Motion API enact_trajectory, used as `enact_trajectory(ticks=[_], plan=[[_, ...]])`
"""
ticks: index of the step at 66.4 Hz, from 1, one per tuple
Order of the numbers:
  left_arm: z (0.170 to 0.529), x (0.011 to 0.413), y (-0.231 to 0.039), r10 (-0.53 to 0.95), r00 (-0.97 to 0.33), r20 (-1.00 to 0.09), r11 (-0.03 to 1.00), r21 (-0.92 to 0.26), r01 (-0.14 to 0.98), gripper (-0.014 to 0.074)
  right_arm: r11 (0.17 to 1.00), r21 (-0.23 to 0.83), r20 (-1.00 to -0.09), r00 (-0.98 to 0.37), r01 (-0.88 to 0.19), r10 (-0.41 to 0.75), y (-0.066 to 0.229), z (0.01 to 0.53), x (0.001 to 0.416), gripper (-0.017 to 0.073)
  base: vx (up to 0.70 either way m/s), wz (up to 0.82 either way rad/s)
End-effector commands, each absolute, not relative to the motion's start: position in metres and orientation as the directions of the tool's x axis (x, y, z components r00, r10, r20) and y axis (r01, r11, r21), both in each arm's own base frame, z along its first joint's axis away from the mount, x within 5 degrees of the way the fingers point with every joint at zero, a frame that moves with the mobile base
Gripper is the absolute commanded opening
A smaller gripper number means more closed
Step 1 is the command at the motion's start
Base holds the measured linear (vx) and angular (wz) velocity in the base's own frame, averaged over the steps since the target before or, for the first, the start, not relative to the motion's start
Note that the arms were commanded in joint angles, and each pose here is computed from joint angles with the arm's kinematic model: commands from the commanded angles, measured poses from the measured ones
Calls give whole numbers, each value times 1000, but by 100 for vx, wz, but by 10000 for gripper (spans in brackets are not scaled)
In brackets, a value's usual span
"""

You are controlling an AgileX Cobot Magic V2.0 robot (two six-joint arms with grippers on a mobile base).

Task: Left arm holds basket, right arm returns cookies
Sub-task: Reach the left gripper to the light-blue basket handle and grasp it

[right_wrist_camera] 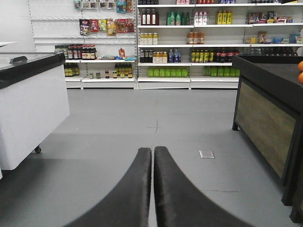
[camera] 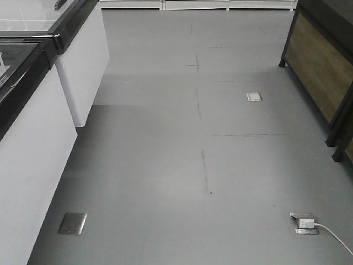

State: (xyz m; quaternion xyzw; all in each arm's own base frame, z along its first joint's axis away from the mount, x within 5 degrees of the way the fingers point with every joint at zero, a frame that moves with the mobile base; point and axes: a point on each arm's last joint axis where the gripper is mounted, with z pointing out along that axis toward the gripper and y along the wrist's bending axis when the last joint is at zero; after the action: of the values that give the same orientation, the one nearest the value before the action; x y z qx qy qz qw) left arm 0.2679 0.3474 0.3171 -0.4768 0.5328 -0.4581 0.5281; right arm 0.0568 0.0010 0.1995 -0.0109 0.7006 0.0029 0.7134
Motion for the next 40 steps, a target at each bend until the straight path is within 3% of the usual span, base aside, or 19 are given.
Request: enact_trajectory(ticks=[1,17,30,40], plan=[[355,260,339,-982,22,-190,191,-977,96,-9,999,-27,-995,96,-17,-25,1,206,56,-3,0,0],[371,273,324,-979,-23,-201,196,-972,127,-8,999,-27,-995,96,-17,-25,1,206,56,-3,0,0],[454,282,292,-916,-29,-401,379,-886,267,-8,999,-27,-995,96,-17,-25,1,206,56,-3,0,0],[515,288,243,-849,-79,-523,452,-794,407,-8,999,-27,-995,96,-17,-25,1,206,56,-3,0,0]])
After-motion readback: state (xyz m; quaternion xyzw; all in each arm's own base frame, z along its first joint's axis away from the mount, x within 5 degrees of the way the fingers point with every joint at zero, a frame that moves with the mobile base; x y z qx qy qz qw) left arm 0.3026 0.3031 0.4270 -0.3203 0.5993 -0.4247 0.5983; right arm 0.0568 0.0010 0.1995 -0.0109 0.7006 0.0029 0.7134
